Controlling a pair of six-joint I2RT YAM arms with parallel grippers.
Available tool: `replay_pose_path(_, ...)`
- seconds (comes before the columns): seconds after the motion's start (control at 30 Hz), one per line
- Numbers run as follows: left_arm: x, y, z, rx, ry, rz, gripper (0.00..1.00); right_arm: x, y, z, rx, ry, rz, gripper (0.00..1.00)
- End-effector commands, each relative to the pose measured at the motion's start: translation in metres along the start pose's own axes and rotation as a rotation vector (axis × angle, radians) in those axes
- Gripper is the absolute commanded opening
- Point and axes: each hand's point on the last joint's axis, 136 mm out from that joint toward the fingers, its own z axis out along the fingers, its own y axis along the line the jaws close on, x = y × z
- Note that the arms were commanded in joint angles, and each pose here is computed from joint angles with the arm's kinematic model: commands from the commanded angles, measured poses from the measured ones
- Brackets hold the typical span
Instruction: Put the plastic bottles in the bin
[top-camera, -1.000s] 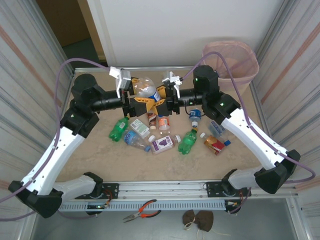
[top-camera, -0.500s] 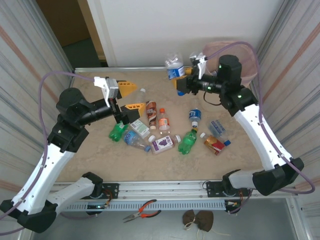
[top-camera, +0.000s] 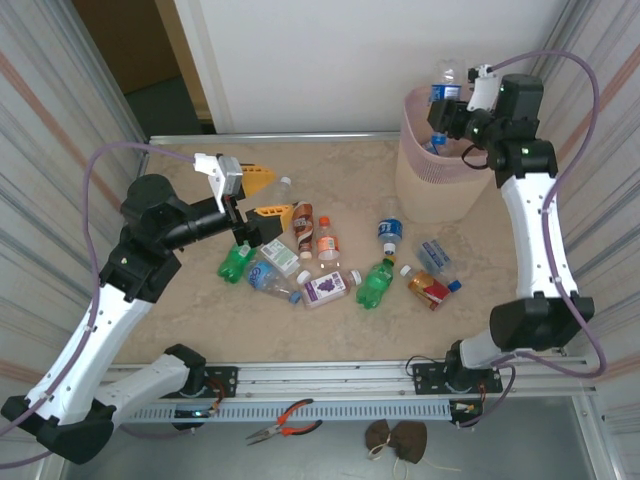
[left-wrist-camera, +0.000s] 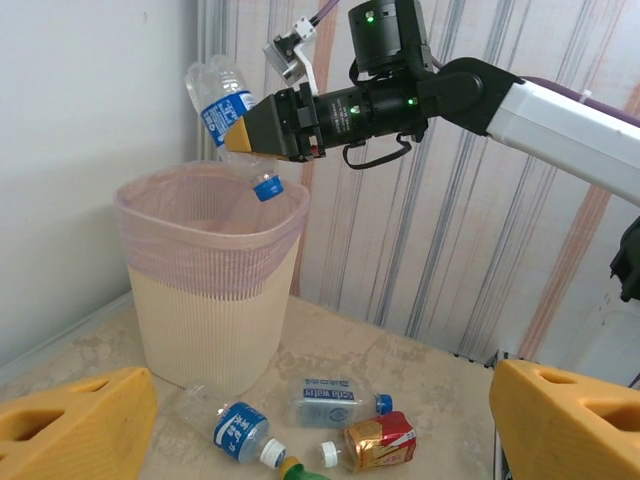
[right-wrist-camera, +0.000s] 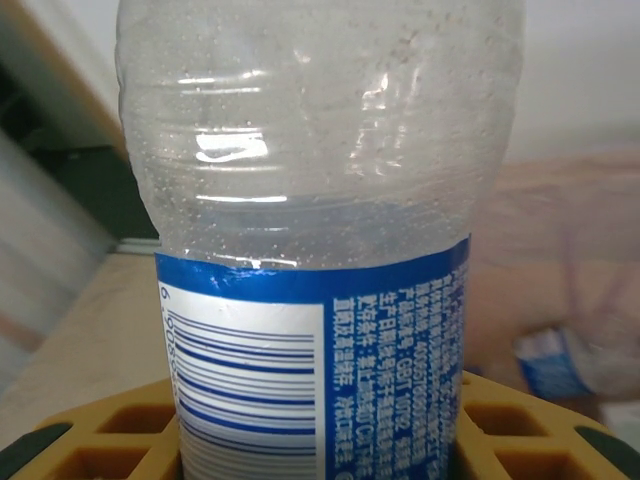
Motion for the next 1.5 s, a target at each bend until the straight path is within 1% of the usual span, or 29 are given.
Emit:
replay_pose_path(0.0,0.005,0.001,-0.002,-0.021,0.006,0.009,0.86,0.011,-0.042,0.008,0.166,0.083,-0.034,0.48)
replay_pose_path(0.03,0.005,0.001,-0.002,-0.022,0.005,0.009,0.86,0.007,-0.052,0.010,0.201,0.088,-0.045,0.48)
replay_pose_path(0.17,0.009,0.003,0.000,-0.024,0.017,0.000,0.86,0.016,-0.090,0.025,0.322,0.176,-0.086,0.48)
replay_pose_path(0.43,0.013,0.007,0.002,-0.030,0.022,-0.004,0.86,0.036,-0.140,0.052,0.483,0.306,-0.233,0.47)
replay_pose_path(0.63,0.018,0.009,0.002,-0.042,0.030,-0.015,0.86,0.061,-0.168,0.068,0.546,0.410,-0.303,0.48)
replay_pose_path(0.83,0.029,0.015,0.003,-0.067,0.058,-0.038,0.86,0.092,-0.189,0.086,0.570,0.499,-0.303,0.50)
replay_pose_path(0.9,0.032,0.017,0.003,-0.075,0.068,-0.044,0.86,0.098,-0.193,0.090,0.575,0.513,-0.300,0.52)
replay_pose_path(1.03,0.040,0.022,0.003,-0.100,0.092,-0.054,0.86,0.100,-0.196,0.092,0.586,0.518,-0.293,0.62)
replay_pose_path(1.17,0.048,0.031,0.003,-0.146,0.121,-0.063,0.86,0.089,-0.192,0.086,0.594,0.485,-0.291,0.70)
replay_pose_path(1.33,0.062,0.042,0.005,-0.194,0.180,-0.076,0.86,0.065,-0.177,0.070,0.587,0.421,-0.292,0.74)
replay_pose_path(1.47,0.079,0.057,0.005,-0.266,0.254,-0.097,0.86,0.046,-0.160,0.054,0.569,0.364,-0.288,0.75)
